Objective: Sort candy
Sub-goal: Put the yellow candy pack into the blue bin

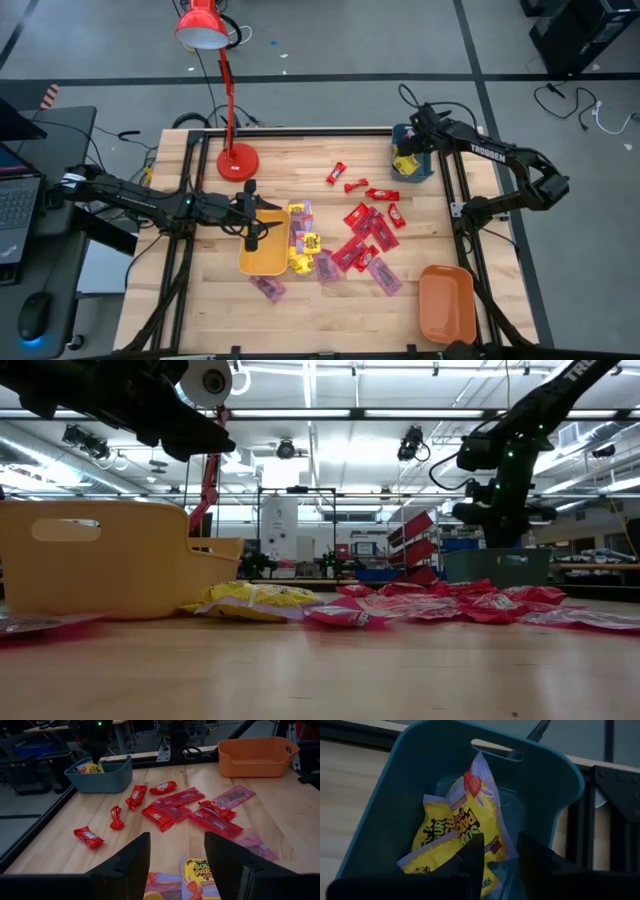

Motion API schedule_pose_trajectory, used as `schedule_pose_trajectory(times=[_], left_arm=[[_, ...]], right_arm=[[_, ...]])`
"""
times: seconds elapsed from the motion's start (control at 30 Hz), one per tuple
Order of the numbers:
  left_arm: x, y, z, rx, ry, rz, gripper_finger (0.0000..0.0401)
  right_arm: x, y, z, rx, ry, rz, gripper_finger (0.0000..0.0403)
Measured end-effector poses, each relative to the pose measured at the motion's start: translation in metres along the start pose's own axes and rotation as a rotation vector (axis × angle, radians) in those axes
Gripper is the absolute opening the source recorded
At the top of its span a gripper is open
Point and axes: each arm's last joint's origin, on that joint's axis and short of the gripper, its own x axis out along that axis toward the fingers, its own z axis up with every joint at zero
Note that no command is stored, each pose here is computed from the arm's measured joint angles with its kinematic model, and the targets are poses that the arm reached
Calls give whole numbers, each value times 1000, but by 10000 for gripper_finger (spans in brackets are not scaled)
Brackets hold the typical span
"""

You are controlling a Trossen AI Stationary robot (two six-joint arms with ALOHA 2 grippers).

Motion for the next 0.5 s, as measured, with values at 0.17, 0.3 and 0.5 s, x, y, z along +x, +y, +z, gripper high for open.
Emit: schedule_pose_trajectory(times=[0.17, 0.3, 0.5], left_arm=[[0, 0, 0, 0, 1, 15, 190], [0, 0, 0, 0, 0, 15, 190], [0, 0, 0, 0, 1, 15, 190]], right_arm=[[-2, 3, -5, -5, 17, -26, 103], [-3, 5, -10, -29, 37, -71, 103], [-7, 14, -16, -76, 29, -92, 103]])
